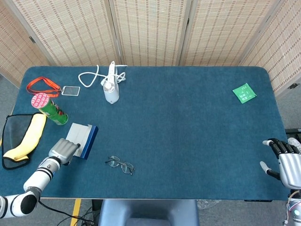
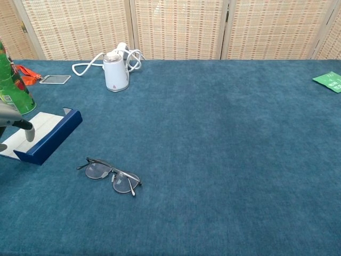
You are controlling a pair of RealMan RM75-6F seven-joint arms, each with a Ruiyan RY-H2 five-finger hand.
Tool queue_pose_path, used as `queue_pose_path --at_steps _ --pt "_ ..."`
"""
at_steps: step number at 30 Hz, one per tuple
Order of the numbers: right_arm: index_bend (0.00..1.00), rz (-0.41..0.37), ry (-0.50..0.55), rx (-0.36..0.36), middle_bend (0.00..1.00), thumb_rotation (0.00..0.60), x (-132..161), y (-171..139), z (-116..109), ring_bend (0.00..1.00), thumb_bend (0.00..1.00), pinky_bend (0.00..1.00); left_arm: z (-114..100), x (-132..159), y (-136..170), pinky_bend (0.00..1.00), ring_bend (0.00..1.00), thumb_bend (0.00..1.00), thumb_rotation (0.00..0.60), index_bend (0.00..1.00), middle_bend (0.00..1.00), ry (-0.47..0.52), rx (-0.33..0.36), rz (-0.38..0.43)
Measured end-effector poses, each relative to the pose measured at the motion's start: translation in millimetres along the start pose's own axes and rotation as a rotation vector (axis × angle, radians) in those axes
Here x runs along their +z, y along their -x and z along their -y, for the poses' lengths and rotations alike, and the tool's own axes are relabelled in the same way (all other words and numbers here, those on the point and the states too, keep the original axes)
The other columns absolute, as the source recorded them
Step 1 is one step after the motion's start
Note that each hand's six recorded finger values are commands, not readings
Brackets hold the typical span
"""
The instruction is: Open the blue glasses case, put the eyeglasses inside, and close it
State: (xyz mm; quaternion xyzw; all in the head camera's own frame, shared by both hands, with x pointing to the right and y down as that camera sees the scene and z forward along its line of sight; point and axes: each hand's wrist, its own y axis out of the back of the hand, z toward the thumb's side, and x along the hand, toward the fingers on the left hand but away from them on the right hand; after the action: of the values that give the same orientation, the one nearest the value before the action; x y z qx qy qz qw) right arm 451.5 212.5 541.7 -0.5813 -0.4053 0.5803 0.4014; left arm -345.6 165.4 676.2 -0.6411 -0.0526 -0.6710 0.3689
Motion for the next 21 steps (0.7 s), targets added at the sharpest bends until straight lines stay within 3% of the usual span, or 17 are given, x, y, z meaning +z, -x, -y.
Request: queue_pose_path --at_steps 11,21 --pt "0.27 0.015 0.003 -0.002 0.27 0.600 -7 -4 -1 0.31 0.21 0.30 -20 45 -8 0.97 0.92 0.58 0.600 0.28 0.99 0.083 -0.045 0.155" --pt "0.27 0.040 0.002 -0.003 0.27 0.600 -16 -8 -2 0.31 0.21 0.30 -68 84 -35 0.97 0.92 0.58 0.600 0.24 0.99 0.108 0.048 0.238"
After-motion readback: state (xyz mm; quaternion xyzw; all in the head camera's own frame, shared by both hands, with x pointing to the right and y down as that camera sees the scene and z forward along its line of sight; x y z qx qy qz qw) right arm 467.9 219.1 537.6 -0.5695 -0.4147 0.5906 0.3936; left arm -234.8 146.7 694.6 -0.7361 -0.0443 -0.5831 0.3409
